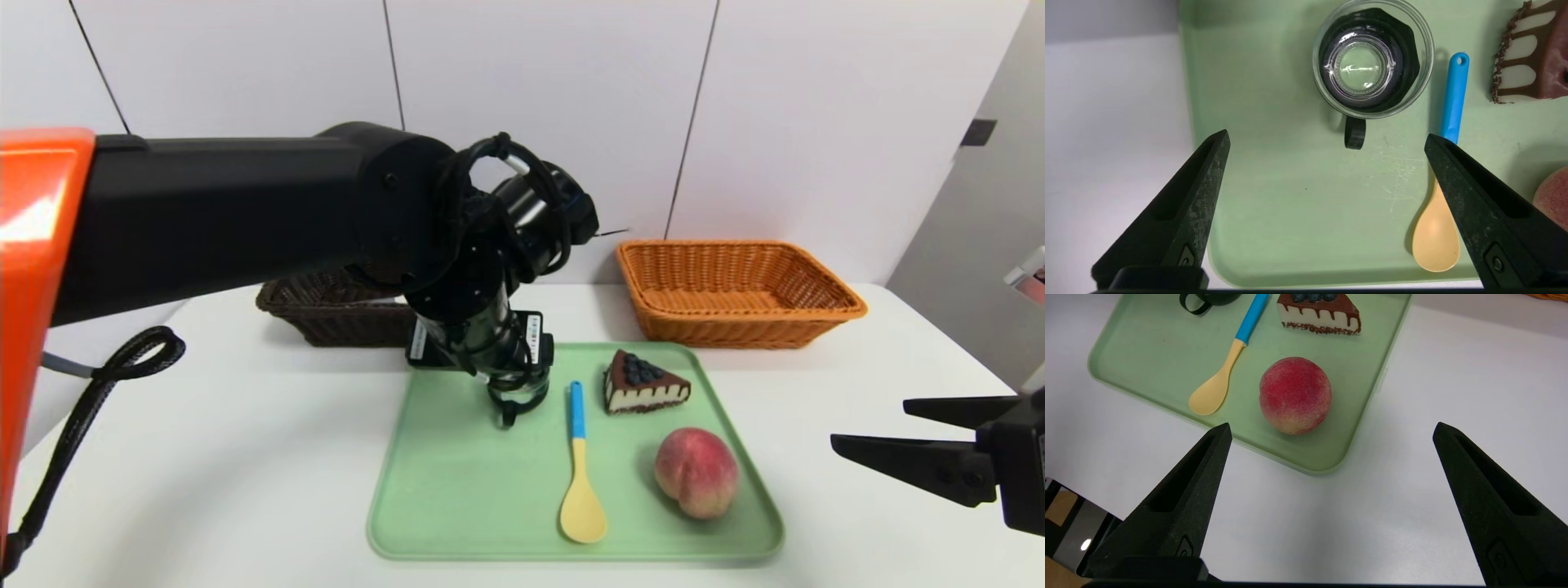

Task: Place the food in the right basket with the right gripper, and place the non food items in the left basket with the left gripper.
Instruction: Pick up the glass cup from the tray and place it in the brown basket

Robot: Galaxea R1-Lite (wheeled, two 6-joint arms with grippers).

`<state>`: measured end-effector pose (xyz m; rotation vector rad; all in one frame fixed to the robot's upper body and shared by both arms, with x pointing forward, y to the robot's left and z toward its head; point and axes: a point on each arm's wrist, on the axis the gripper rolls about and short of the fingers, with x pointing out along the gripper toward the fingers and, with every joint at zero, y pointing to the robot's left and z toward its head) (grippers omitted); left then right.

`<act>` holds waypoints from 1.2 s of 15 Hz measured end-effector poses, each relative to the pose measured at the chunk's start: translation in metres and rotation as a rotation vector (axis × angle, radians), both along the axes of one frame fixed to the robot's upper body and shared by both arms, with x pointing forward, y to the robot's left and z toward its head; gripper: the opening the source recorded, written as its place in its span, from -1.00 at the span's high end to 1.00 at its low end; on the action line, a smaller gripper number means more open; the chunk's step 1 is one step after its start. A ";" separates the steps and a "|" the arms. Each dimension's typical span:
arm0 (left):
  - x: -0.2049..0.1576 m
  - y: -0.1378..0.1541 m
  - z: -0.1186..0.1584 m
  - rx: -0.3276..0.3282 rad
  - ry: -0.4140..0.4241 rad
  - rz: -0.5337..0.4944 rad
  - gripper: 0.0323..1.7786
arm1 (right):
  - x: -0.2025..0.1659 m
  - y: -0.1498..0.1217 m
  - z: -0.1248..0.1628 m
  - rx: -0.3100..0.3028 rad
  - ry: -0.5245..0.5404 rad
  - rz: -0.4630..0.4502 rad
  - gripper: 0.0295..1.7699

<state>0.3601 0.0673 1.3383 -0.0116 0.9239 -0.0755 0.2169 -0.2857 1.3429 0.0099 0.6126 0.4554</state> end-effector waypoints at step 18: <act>0.049 -0.007 -0.060 0.022 0.058 0.111 -0.90 | -0.007 -0.003 -0.006 -0.001 0.010 -0.002 -0.92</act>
